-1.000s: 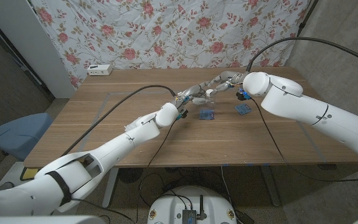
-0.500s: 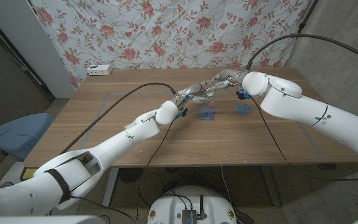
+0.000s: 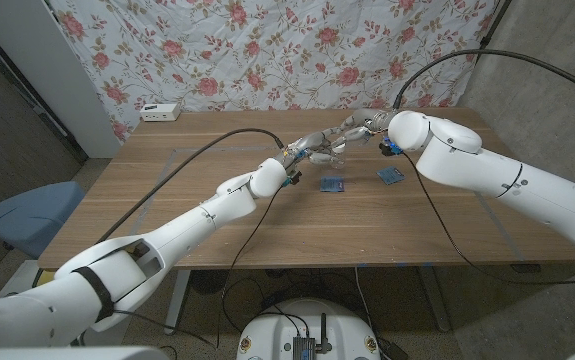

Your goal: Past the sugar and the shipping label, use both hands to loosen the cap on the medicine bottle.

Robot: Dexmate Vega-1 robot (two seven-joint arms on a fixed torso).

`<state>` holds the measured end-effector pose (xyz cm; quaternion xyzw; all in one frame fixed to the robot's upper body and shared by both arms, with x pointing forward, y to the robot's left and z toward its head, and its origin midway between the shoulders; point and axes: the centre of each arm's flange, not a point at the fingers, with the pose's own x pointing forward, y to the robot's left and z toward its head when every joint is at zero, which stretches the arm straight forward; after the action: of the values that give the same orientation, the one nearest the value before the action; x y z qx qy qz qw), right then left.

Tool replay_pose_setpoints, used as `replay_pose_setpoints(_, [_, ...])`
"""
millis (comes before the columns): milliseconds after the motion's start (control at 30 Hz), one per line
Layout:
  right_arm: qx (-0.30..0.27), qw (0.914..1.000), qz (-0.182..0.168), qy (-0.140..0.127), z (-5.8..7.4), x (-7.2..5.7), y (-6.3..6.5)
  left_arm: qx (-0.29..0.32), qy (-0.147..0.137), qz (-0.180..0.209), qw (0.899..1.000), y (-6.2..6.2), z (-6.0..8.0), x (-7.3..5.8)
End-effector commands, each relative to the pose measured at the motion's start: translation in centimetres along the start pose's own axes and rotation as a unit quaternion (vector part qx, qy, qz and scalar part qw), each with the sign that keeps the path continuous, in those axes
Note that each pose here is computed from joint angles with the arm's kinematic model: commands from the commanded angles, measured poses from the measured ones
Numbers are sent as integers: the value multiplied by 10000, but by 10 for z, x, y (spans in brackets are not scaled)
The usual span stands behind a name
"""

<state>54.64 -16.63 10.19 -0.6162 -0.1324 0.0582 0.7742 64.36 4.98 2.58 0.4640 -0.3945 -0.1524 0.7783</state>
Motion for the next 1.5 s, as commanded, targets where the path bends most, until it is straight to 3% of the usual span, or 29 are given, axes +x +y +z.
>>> replay_pose_setpoints(33, [-238, 9996, 50, 141, 2, 6, -6, 118, 5, 24, 9999, 3, -1, 3])
replay_pose_setpoints(433, [-537, 9978, 157, 345, 6, 14, -5, 144, -8, 54, 9999, 4, -2, 7])
replay_pose_setpoints(1500, [-628, 9966, 10, 538, 5, 21, 3, 133, -58, 47, 9999, 3, -1, 11])
